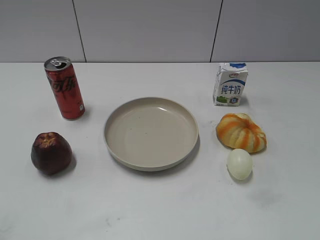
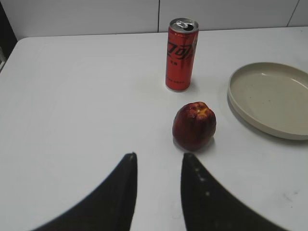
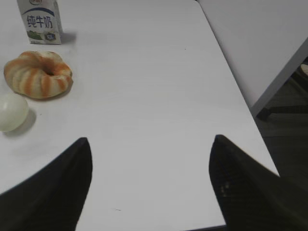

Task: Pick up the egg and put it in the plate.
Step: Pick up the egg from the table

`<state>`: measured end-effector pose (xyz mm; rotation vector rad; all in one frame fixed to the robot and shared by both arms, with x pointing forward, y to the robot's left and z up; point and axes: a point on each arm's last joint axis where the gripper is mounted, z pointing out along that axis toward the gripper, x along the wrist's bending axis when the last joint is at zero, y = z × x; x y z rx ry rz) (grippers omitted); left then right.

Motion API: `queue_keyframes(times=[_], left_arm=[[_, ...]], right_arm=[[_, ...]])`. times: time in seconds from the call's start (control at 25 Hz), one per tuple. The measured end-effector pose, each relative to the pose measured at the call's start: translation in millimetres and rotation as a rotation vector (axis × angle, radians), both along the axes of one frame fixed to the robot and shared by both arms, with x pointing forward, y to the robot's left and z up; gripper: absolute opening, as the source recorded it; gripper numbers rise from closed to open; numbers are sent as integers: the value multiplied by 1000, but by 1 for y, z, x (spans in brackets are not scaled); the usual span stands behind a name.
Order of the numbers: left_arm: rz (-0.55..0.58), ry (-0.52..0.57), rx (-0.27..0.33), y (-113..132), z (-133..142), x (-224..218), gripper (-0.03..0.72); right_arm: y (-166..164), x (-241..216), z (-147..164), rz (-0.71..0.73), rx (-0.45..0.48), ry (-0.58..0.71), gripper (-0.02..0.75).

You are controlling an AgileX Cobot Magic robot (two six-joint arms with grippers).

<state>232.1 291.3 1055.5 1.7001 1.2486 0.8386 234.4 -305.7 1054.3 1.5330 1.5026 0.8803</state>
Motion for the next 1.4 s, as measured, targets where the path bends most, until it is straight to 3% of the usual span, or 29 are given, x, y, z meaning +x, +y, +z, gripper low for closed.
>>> queue_keyframes(times=[0.32,0.6,0.72,0.96,1.08,1.4], left_arm=[[0,0,0,0,0,0,230],[0,3,0,0,-1,0,230],[0,3,0,0,-1,0,230],[0,3,0,0,-1,0,230],[0,3,0,0,-1,0,230],[0,3,0,0,-1,0,230]], right_arm=[[0,51,8,2,-10,225,573],[13,132,4,43,145,534,573],[17,168,-11,39,199,688,573],[24,229,-46,62,213,913,573],[43,251,-56,122,180,959,573],[139,282,-90,230,63,1000,573]])
